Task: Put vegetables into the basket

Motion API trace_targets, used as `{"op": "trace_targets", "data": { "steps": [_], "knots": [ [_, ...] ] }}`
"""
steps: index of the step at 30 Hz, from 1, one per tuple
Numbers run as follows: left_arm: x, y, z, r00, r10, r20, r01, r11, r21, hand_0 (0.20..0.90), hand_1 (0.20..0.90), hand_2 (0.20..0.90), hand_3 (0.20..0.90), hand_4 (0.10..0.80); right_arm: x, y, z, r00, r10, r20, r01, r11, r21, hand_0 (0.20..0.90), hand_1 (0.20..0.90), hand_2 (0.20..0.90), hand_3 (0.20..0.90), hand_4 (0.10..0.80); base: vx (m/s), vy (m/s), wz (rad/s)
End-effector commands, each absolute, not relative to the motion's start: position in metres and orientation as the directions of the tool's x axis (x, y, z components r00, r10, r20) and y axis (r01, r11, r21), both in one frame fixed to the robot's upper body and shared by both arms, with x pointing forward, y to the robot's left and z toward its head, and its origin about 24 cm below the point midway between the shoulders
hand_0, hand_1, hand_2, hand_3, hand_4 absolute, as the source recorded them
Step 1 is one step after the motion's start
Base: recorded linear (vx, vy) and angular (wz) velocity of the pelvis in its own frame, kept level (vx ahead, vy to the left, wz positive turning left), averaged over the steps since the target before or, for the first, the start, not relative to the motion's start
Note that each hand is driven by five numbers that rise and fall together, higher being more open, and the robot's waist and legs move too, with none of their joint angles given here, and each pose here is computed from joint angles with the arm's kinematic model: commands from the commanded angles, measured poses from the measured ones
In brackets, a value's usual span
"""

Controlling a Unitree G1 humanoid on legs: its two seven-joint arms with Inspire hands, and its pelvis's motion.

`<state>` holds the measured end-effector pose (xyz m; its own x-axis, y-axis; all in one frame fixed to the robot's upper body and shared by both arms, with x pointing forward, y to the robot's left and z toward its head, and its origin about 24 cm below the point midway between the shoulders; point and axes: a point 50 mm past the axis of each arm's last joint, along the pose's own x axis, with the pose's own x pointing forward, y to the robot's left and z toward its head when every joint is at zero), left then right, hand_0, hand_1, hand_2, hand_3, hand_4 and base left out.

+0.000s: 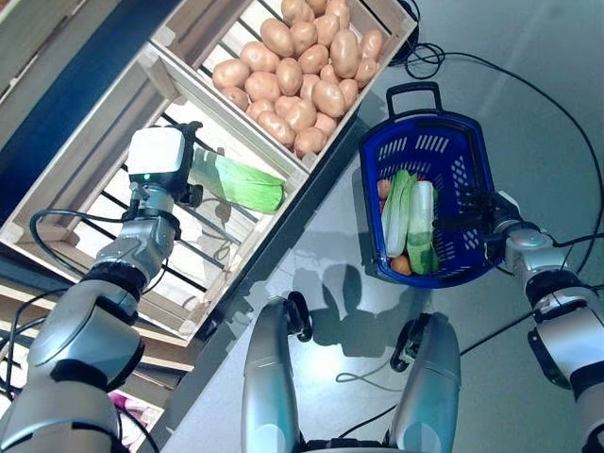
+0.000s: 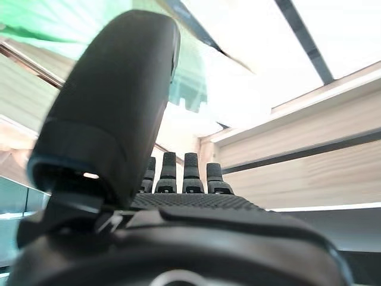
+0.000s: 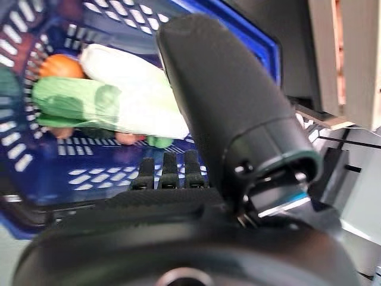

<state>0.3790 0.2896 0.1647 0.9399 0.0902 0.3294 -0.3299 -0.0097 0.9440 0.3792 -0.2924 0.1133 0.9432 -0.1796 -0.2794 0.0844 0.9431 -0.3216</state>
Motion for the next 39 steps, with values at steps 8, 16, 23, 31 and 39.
{"op": "trace_targets", "data": {
  "steps": [8,16,23,31,39],
  "knots": [
    [0.382,0.298,0.23,0.841,0.08,0.535,-0.528,-0.096,0.844,0.9,0.9,0.9,0.9,0.8,0.375,-0.321,0.172,0.992,-0.126,-0.029,0.112,0.951,-0.289,0.9,0.9,0.9,0.9,0.8,-0.05,0.03,-0.01],
    [0.385,0.296,0.223,0.883,0.059,0.466,-0.453,-0.154,0.878,0.9,0.9,0.9,0.9,0.8,0.378,-0.315,0.175,0.996,-0.091,-0.006,0.086,0.955,-0.284,0.9,0.9,0.9,0.9,0.8,-0.038,-0.005,0.02],
    [0.39,0.291,0.217,0.929,0.07,0.365,-0.35,-0.162,0.923,0.9,0.9,0.9,0.9,0.8,0.382,-0.305,0.18,0.998,-0.065,0.027,0.07,0.966,-0.249,0.9,0.9,0.9,0.9,0.8,0.0,0.0,0.0],
    [0.395,0.286,0.226,0.937,0.071,0.343,-0.299,-0.347,0.889,0.9,0.9,0.9,0.9,0.8,0.382,-0.3,0.185,0.997,-0.026,0.075,0.04,0.983,-0.182,0.9,0.9,0.9,0.9,0.8,-0.005,-0.001,0.0],
    [0.398,0.287,0.238,0.954,0.153,0.258,-0.173,-0.422,0.89,0.528,0.528,0.528,0.528,0.552,0.385,-0.272,0.212,0.973,0.077,0.216,-0.05,0.991,-0.126,0.9,0.9,0.9,0.9,0.8,-0.081,-0.005,-0.01]
  ]
}}
